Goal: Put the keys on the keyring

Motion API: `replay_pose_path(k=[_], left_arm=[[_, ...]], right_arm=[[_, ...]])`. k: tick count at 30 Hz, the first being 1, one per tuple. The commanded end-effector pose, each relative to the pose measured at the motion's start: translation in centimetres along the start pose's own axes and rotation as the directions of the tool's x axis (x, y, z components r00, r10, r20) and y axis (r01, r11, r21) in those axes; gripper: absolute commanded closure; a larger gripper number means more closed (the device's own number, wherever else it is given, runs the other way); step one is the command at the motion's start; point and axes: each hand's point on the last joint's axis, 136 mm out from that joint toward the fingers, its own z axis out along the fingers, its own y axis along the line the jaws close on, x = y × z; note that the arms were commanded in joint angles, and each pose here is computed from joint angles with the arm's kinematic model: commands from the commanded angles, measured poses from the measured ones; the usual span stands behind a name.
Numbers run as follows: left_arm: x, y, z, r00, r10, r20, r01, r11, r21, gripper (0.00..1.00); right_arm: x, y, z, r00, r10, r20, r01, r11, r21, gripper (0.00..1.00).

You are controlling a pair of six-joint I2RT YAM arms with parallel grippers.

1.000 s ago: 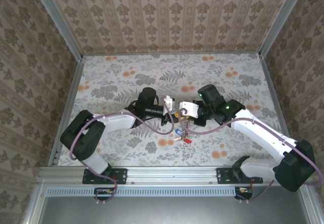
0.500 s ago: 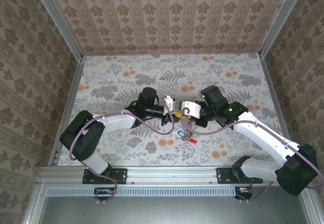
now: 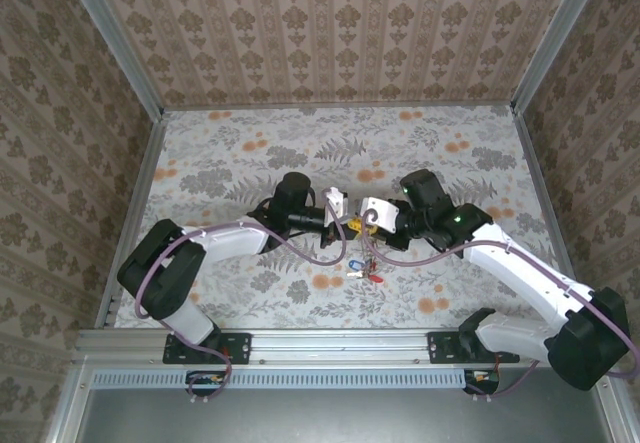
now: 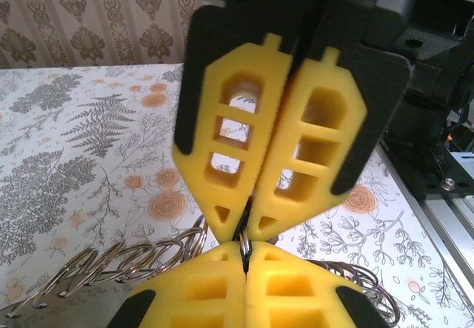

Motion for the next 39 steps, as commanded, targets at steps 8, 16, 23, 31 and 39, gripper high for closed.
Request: replay_pose_path(k=[8, 16, 23, 31, 39], left_arm=[[-2.7, -0.6, -0.9, 0.984, 0.11, 0.139, -0.112, 0.994, 0.006, 1.0], [-3.4, 0.1, -1.3, 0.967, 0.117, 0.227, -0.118, 0.993, -0.009, 1.0], [-3.7, 0.2, -1.5, 0.95, 0.13, 0.285, -0.131, 0.991, -0.017, 1.0], [-3.5, 0.4, -1.6, 0.948, 0.13, 0.29, -0.125, 0.991, -0.035, 1.0], [-3.4, 0.2, -1.7, 0.947, 0.127, 0.295, -0.123, 0.992, -0.03, 1.0]], right_arm=[[-3.0, 1.6, -2.8, 0.957, 0.103, 0.27, -0.054, 0.982, -0.181, 0.8], [-1.3, 1.5, -2.5, 0.963, 0.144, 0.228, -0.107, 0.98, -0.168, 0.77], [-0.5, 1.0, -2.1, 0.966, 0.156, 0.204, -0.127, 0.981, -0.149, 0.78], [-0.7, -0.3, -3.1, 0.96, 0.143, 0.241, -0.127, 0.989, -0.081, 0.73], [-0.6, -0.6, -3.1, 0.956, 0.154, 0.251, -0.138, 0.987, -0.081, 0.74]])
